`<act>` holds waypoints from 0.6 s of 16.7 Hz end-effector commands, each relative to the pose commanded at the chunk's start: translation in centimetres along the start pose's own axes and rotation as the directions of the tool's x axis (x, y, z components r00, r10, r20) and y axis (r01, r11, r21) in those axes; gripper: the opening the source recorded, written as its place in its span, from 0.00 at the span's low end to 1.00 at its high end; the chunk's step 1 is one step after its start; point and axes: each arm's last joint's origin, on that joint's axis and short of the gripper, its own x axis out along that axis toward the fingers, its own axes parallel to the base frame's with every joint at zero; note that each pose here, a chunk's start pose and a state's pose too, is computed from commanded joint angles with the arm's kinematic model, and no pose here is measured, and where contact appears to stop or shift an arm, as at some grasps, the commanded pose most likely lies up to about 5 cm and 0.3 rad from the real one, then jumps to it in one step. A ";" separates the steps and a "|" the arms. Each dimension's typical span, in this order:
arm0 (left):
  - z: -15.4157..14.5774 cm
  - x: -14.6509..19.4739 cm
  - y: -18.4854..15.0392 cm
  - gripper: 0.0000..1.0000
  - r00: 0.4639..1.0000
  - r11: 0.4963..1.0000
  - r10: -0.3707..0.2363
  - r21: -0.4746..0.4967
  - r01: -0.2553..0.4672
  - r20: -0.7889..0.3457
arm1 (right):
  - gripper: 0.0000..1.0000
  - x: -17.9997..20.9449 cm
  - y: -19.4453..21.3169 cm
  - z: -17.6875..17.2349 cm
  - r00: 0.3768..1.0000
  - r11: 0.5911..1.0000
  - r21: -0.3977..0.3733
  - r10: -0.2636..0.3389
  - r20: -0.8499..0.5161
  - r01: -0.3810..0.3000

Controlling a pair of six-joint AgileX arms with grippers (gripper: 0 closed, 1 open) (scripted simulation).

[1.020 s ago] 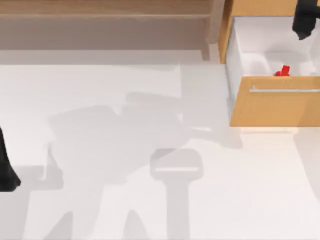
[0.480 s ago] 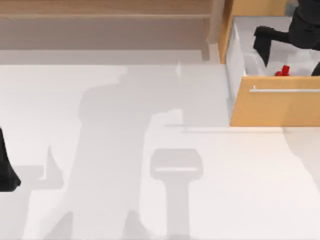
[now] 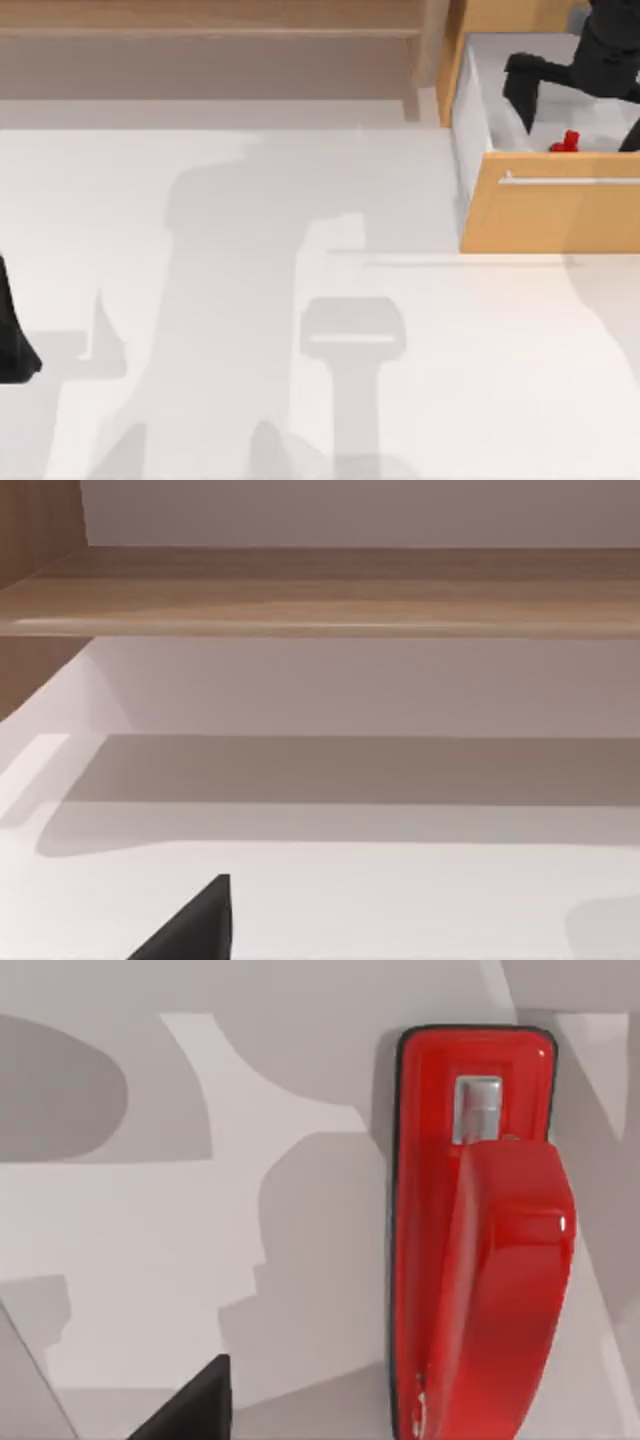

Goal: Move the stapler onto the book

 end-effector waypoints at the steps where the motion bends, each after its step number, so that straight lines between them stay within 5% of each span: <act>1: 0.0 0.0 0.0 1.00 1.000 1.000 0.000 0.000 0.000 0.000 | 1.00 0.0 0.0 0.0 1.000 1.000 0.000 0.000 0.000 0.000; 10: 0.0 0.0 0.0 1.00 1.000 1.000 0.000 0.000 0.000 0.000 | 1.00 -10.1 0.4 -6.0 1.000 1.000 -0.003 0.003 0.006 -0.003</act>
